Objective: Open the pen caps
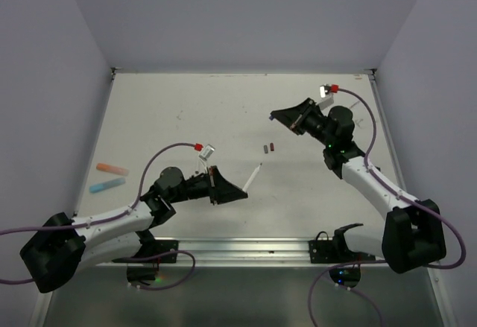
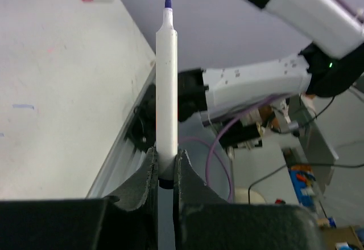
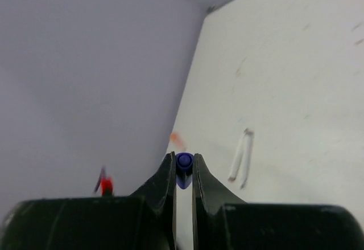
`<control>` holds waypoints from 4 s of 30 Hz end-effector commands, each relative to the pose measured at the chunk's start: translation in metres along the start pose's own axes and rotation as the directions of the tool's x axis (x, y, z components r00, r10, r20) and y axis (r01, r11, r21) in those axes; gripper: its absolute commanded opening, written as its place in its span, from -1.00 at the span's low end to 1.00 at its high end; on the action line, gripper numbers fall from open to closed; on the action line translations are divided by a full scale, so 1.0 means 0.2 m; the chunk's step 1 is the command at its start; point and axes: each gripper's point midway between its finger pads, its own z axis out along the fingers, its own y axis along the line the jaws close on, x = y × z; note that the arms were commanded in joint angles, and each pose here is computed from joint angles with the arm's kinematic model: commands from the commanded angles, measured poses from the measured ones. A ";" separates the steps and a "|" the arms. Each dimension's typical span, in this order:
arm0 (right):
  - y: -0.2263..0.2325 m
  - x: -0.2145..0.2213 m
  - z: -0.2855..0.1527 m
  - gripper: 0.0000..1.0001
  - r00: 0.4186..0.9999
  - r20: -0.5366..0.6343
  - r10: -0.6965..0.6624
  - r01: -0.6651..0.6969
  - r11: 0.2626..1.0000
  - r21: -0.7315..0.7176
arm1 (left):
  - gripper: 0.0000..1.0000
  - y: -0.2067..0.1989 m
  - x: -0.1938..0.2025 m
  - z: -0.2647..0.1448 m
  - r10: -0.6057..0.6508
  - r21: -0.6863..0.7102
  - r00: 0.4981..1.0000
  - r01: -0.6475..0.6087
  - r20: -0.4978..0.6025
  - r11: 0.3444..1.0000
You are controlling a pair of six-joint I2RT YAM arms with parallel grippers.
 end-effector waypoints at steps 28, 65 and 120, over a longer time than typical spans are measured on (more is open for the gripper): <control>-0.63 0.09 -0.15 -1.00 0.947 -0.288 -0.145 0.276 0.825 0.493 | -1.00 0.79 -0.36 -0.71 0.336 -0.956 0.927 0.067 0.165 0.285; -0.93 0.16 -0.15 -1.00 0.938 -0.341 -0.067 0.258 0.790 0.556 | -0.82 1.28 -0.38 -0.68 0.142 -0.961 0.990 -0.042 -0.002 0.274; -1.00 -0.15 -0.03 0.61 0.944 -0.268 -0.193 0.327 0.660 0.676 | -0.11 1.11 -0.37 -0.62 0.148 -0.896 0.986 0.003 0.077 0.444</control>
